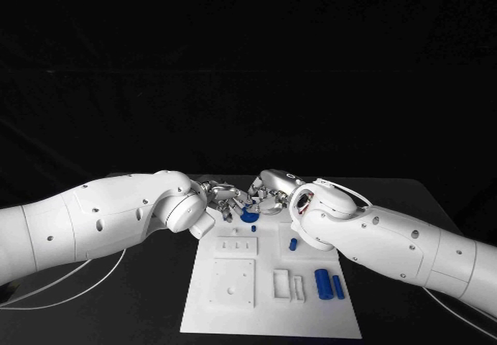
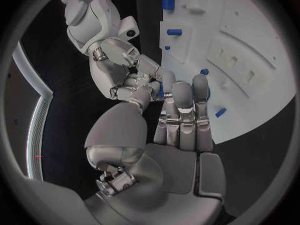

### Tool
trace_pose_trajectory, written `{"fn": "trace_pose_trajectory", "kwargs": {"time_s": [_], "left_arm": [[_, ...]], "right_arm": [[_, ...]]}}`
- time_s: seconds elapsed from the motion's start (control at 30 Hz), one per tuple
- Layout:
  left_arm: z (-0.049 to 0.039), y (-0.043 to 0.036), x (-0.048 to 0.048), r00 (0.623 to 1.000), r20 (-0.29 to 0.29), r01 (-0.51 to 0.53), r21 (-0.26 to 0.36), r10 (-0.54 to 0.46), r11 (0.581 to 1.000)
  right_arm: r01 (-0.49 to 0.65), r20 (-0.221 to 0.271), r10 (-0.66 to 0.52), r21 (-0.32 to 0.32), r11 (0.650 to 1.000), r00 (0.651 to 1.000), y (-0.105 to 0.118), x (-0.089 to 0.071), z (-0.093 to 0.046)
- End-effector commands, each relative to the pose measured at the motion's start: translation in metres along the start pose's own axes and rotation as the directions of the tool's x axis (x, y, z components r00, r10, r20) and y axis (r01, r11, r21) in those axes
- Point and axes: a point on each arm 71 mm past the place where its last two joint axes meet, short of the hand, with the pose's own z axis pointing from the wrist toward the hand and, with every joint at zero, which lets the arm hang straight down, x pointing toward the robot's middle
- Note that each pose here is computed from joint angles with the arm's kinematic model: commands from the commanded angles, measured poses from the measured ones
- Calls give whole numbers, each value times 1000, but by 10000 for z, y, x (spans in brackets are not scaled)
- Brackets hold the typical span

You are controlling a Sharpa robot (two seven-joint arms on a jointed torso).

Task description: Assemble the parts on the task board

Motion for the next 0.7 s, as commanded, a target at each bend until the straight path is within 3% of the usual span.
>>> {"fn": "trace_pose_trajectory", "kwargs": {"time_s": [0.03,0.37,0.7], "left_arm": [[2,-40,5,1000,6,-19,19,19,1000],[3,-8,-31,996,35,-81,8,81,997],[-3,75,-29,980,14,-199,-54,200,979]], "right_arm": [[-4,5,4,-33,999,1000,37,12,-13],[-23,58,25,-22,999,998,-170,-67,-146],[-20,36,18,36,999,999,-639,-187,-474]]}}
